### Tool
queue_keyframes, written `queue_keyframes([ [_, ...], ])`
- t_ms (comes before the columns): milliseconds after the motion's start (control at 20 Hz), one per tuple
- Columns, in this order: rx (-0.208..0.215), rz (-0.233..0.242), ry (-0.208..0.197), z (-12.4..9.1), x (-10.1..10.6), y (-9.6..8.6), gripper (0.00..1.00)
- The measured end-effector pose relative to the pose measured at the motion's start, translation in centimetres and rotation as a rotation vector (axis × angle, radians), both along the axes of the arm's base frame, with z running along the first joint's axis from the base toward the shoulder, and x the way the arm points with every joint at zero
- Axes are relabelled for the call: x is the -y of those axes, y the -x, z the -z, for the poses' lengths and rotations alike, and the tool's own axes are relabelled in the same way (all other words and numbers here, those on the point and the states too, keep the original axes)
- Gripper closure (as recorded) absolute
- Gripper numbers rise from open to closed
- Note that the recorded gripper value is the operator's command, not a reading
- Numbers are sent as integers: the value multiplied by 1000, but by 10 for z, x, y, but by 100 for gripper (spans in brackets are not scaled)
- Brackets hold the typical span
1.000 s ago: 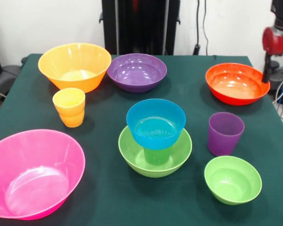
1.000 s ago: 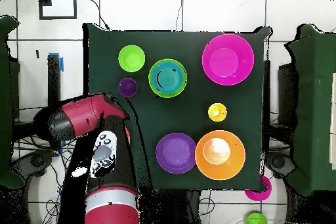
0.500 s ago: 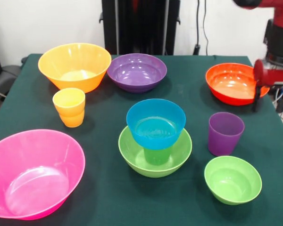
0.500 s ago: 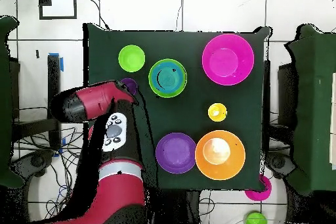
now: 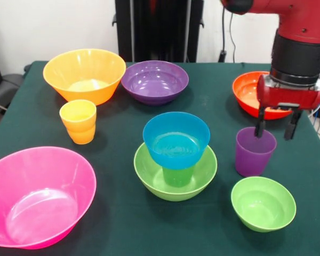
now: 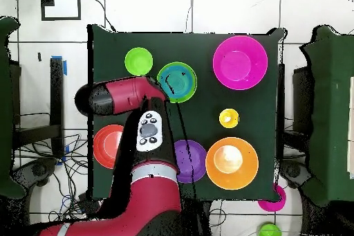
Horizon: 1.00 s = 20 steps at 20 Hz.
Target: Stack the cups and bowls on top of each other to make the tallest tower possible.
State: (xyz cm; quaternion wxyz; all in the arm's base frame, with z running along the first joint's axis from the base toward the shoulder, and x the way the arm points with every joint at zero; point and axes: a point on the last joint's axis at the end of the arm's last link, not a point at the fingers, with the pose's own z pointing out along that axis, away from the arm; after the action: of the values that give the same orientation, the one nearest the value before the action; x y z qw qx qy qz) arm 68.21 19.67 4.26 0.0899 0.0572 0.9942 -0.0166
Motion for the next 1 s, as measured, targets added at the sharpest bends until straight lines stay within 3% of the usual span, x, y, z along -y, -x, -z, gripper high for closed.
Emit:
queue_keyframes([
  [350,19,16,-7,20,13,-2,0],
  [500,73,11,-21,24,10,-7,0],
  [650,93,9,-27,31,10,-6,0],
  [1000,47,10,-25,41,11,16,0],
])
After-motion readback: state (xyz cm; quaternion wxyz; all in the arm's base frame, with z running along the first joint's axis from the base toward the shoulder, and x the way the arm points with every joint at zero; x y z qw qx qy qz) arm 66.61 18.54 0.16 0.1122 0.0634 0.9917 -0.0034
